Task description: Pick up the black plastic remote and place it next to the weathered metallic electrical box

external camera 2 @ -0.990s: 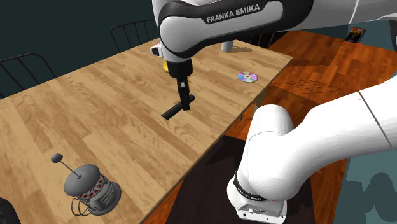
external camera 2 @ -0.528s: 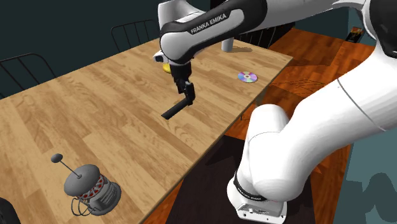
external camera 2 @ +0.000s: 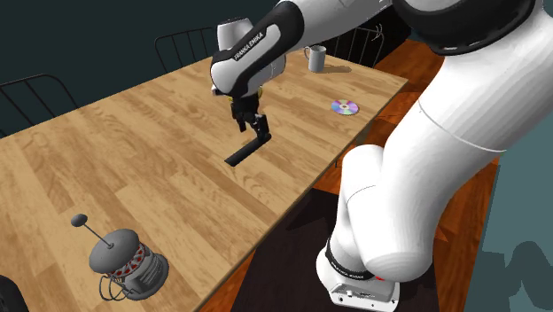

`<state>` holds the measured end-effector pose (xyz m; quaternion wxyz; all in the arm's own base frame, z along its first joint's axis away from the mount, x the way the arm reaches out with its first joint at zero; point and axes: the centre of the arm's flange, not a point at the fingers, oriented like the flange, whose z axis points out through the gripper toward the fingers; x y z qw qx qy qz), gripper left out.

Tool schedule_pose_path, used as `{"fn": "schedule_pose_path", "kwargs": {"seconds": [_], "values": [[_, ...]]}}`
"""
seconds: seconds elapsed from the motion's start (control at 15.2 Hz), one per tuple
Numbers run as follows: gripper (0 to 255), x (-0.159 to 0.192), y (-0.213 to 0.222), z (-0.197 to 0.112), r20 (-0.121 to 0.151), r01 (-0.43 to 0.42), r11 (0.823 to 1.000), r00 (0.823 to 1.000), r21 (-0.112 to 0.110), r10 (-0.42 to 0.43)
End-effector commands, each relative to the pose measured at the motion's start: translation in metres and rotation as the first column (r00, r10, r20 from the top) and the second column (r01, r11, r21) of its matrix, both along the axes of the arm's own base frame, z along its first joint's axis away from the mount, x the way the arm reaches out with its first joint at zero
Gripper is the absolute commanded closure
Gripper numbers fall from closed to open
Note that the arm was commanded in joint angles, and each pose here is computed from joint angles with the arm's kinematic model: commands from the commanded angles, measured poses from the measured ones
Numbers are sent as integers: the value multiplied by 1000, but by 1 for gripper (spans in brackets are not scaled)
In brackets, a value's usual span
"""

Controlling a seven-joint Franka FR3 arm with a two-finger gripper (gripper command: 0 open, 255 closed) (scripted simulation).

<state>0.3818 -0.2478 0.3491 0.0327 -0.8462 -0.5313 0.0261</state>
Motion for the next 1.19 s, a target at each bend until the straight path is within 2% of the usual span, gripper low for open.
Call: {"fn": "schedule_pose_path", "kwargs": {"seconds": [0.0, 0.33, 0.79, 0.86, 1.12], "values": [[0, 2, -2, -10, 2, -13, 1000, 1000, -1, 13], [0, 0, -1, -34, 2, -13, 1000, 1000, -1, 13], [0, 0, -1, -34, 1, -13, 1000, 1000, -1, 13], [255, 0, -1, -34, 1, -13, 1000, 1000, -1, 13], [255, 0, 0, -34, 2, -13, 1000, 1000, -1, 13]]}}
